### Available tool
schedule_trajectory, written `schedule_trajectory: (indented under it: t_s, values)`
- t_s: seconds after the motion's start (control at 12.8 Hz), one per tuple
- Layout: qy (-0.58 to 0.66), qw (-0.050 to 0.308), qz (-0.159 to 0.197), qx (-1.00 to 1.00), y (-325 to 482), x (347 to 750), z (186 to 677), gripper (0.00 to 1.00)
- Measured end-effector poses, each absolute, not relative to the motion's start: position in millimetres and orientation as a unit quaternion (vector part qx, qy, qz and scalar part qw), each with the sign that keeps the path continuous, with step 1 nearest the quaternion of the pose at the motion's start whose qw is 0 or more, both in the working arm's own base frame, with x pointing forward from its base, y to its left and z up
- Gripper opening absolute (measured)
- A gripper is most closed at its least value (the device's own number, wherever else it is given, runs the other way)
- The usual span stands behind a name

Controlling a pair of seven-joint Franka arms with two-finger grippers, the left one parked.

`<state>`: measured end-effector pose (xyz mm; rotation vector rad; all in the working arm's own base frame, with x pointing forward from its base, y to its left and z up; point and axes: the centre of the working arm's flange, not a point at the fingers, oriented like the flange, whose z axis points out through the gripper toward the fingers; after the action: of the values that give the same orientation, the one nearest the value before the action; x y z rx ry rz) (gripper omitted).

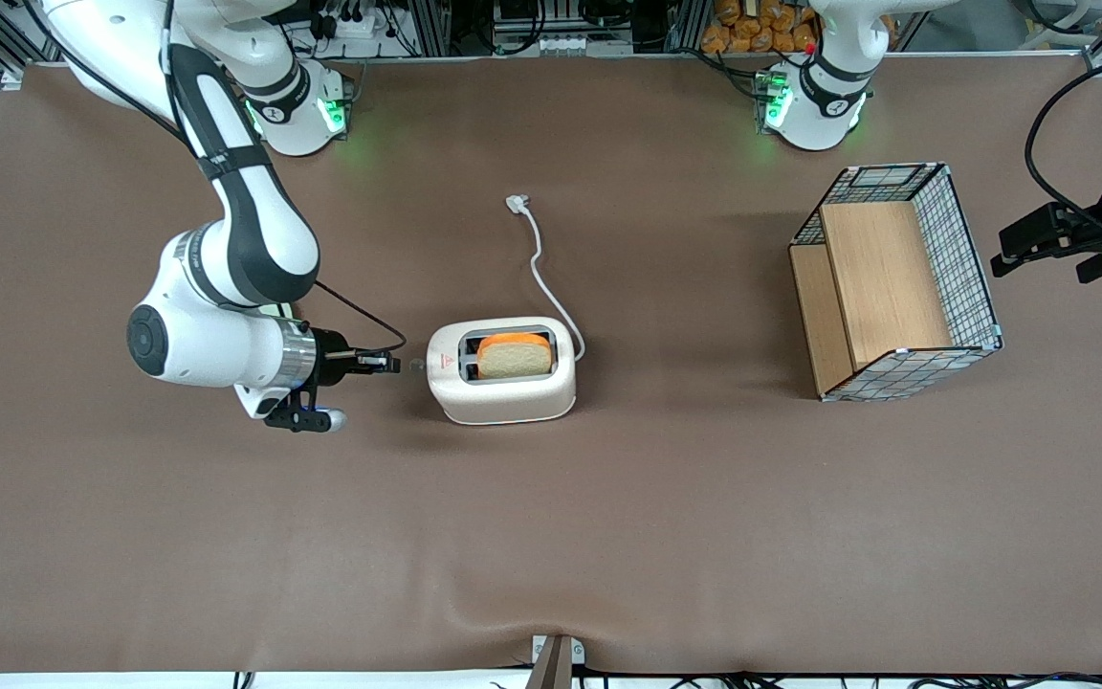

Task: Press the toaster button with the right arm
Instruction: 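Push the right gripper against the toaster lever, pressing it down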

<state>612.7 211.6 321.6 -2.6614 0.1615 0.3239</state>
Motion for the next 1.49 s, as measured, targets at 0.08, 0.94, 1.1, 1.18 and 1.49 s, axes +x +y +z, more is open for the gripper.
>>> schedule_trajectory:
  t_s: [0.08, 0.94, 1.1, 1.18, 1.49]
  values:
    - [0.058, 0.226, 0.117, -0.965, 214, 613, 319, 0.01]
    - [0.054, 0.223, 0.119, -0.966, 225, 611, 307, 0.01]
    - [0.052, 0.223, 0.12, -0.966, 228, 610, 307, 0.01]
    - [0.05, 0.223, 0.12, -0.966, 230, 609, 307, 0.01]
    - [0.048, 0.222, 0.118, -0.967, 234, 608, 306, 0.01]
